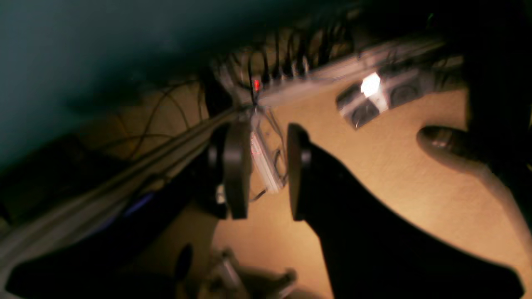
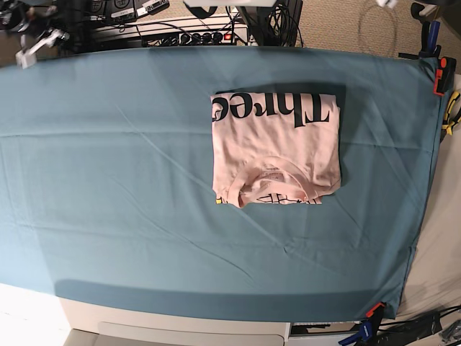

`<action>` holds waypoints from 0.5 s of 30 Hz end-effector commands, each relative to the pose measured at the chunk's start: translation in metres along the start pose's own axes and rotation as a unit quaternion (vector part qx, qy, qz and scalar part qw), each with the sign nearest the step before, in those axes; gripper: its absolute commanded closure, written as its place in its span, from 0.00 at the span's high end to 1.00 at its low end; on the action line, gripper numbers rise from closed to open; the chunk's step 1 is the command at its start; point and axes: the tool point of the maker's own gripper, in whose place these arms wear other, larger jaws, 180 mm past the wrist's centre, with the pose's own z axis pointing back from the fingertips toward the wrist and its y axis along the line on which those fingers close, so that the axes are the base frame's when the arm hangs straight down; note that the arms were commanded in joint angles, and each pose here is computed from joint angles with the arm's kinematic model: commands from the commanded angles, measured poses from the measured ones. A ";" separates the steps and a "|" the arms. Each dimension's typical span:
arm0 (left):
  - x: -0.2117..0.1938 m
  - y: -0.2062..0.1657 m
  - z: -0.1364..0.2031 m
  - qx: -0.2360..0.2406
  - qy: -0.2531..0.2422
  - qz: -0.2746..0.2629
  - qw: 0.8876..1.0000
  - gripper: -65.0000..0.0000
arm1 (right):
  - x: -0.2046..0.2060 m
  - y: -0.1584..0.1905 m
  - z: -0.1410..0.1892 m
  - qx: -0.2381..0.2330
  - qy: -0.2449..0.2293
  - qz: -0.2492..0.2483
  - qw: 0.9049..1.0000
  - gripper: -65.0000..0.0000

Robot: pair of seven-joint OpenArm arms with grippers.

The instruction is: Fold the T-shirt properly

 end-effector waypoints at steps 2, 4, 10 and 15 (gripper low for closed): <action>-0.004 0.002 -0.016 -0.005 0.014 -0.003 1.000 0.25 | -0.001 -0.008 -0.012 -0.006 0.011 -0.008 1.000 0.25; 0.000 0.000 -0.033 -0.013 0.023 -0.004 1.000 0.25 | -0.014 -0.009 -0.034 -0.010 0.039 -0.015 0.999 0.25; 0.035 0.000 -0.064 -0.018 0.015 -0.027 0.999 0.25 | -0.027 -0.006 -0.097 -0.044 0.080 0.059 0.994 0.25; 0.072 0.008 -0.081 0.014 -0.044 -0.076 0.996 0.25 | -0.047 0.010 -0.142 -0.046 0.099 0.148 0.983 0.25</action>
